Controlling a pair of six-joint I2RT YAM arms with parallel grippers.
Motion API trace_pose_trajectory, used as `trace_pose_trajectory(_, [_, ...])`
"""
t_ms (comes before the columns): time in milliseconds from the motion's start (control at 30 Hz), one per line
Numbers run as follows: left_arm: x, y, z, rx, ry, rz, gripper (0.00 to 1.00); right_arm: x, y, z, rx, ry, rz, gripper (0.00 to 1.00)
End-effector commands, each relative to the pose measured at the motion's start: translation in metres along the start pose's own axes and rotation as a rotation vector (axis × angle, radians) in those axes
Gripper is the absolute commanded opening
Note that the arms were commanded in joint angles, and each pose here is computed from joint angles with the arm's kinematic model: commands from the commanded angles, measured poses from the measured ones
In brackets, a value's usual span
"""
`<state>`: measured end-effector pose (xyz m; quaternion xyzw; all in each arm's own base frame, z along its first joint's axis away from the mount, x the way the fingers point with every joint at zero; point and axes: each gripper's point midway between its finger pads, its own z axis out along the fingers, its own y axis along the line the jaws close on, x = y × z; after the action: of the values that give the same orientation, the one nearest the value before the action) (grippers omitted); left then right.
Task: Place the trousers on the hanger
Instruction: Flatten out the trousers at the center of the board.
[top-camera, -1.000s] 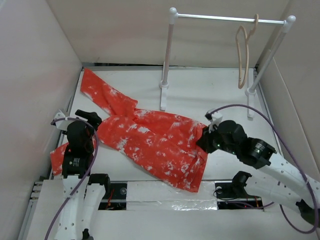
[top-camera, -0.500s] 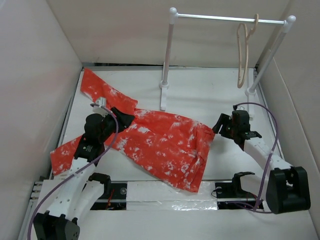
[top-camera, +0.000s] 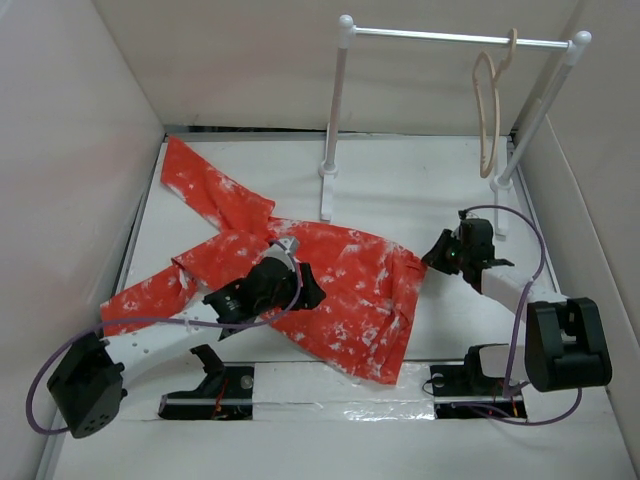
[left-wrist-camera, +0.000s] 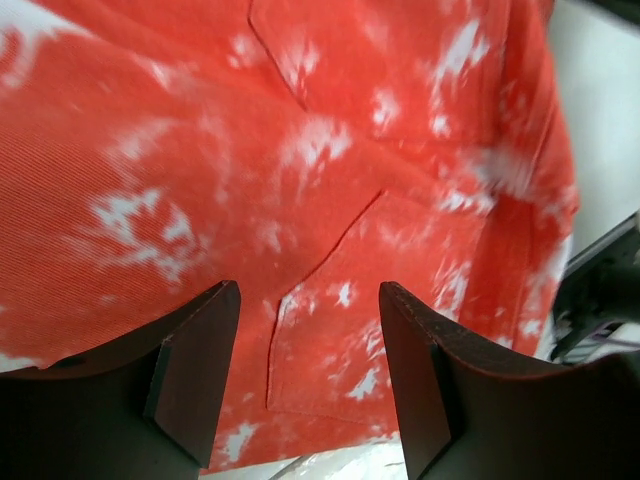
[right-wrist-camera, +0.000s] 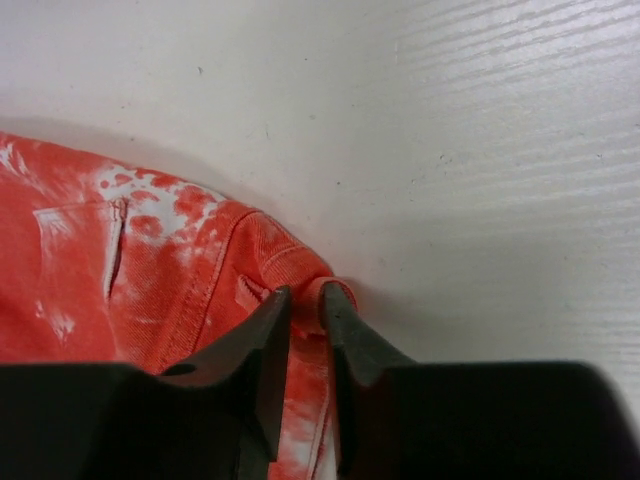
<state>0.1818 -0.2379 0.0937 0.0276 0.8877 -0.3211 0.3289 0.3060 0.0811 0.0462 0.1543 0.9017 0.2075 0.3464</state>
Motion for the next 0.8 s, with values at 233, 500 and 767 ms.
trace_pose_trajectory(233, [0.073,-0.001,0.017,-0.052,0.173,0.076,0.54,-0.06,-0.006,-0.027,-0.012,-0.194,0.006,0.0])
trace_pose_trajectory(500, [0.125,-0.036,0.048,-0.044,0.312,0.19,0.55,-0.144,-0.024,-0.064,0.134,-0.469,0.04,0.0])
trace_pose_trajectory(767, [0.16,-0.153,0.074,0.298,0.477,0.165,0.57,-0.215,-0.048,-0.051,0.252,-0.54,0.106,0.0])
